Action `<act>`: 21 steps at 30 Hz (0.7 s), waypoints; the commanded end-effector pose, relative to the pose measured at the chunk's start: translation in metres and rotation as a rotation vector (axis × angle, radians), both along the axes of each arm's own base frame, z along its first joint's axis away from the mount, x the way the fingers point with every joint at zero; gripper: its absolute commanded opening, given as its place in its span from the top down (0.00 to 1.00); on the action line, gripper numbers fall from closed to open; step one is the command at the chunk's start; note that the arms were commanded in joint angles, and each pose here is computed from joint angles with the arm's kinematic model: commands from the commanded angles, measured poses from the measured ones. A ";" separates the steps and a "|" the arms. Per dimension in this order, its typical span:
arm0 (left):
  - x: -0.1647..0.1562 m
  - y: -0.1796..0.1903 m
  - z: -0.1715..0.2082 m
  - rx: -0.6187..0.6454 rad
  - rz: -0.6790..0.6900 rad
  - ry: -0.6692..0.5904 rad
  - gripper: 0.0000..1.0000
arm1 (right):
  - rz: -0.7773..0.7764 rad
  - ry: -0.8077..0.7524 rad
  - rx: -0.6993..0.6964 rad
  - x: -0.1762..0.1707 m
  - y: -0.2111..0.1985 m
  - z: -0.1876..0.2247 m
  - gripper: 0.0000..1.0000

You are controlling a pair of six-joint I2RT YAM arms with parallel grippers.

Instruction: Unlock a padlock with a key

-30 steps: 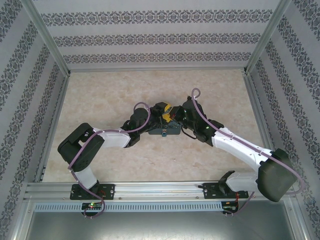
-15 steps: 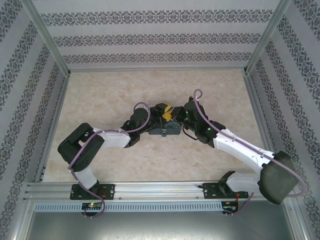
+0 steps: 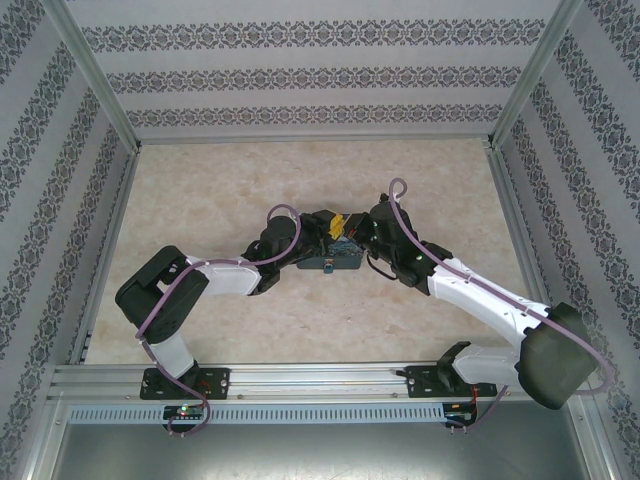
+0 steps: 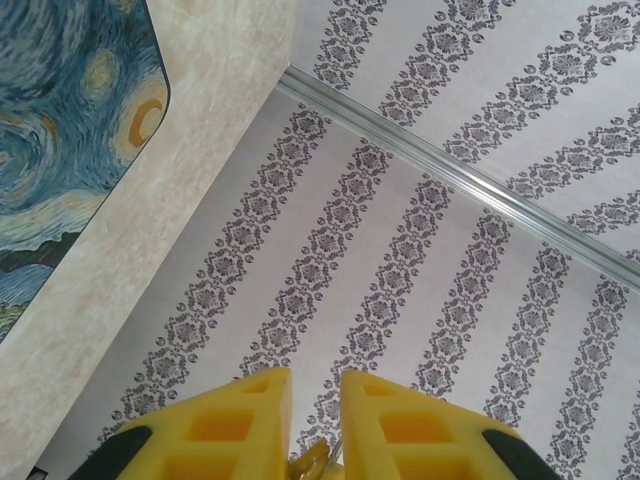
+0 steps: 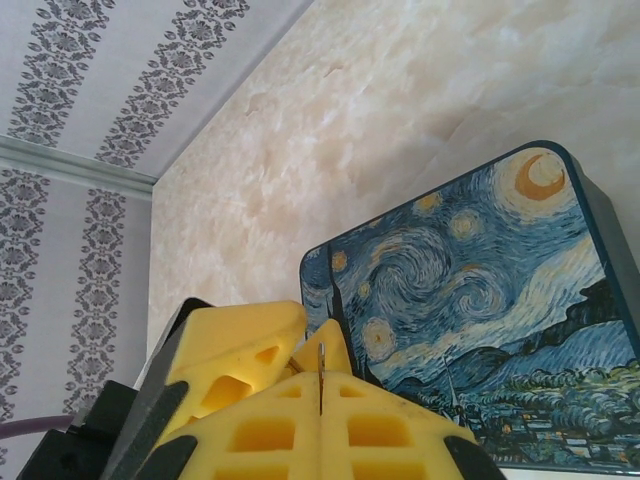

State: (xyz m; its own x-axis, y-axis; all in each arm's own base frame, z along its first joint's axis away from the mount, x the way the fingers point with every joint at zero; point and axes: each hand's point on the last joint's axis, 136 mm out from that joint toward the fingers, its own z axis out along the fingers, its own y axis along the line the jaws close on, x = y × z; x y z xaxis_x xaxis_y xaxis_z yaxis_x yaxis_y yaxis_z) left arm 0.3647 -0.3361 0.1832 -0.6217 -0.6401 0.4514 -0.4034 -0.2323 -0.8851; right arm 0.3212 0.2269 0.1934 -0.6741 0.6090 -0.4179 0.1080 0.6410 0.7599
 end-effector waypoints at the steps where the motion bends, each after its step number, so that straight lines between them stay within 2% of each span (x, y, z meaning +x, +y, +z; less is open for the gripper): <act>1: -0.003 -0.003 0.000 -0.002 0.002 -0.019 0.86 | -0.034 -0.013 0.012 0.001 -0.009 0.005 1.00; 7: -0.002 -0.003 -0.001 0.012 0.000 -0.024 0.99 | -0.033 -0.014 0.014 0.000 -0.010 0.005 1.00; 9: -0.002 -0.003 -0.001 0.025 0.001 -0.040 1.00 | -0.038 -0.016 0.013 -0.001 -0.013 0.005 1.00; 10: -0.002 -0.002 0.000 0.038 -0.001 -0.059 1.00 | -0.043 -0.014 0.012 -0.002 -0.016 0.004 0.97; 12: 0.000 -0.001 0.002 0.080 -0.020 -0.110 1.00 | -0.055 -0.009 -0.003 -0.006 -0.026 -0.001 0.71; 14: 0.003 0.003 0.004 0.156 -0.051 -0.184 1.00 | -0.059 -0.002 -0.015 -0.011 -0.038 -0.008 0.54; 18: 0.004 0.009 0.013 0.355 -0.164 -0.363 1.00 | -0.018 0.014 -0.028 -0.021 -0.057 -0.021 0.35; 21: 0.001 0.012 0.019 0.557 -0.266 -0.501 1.00 | 0.049 0.023 -0.010 -0.022 -0.060 -0.023 0.30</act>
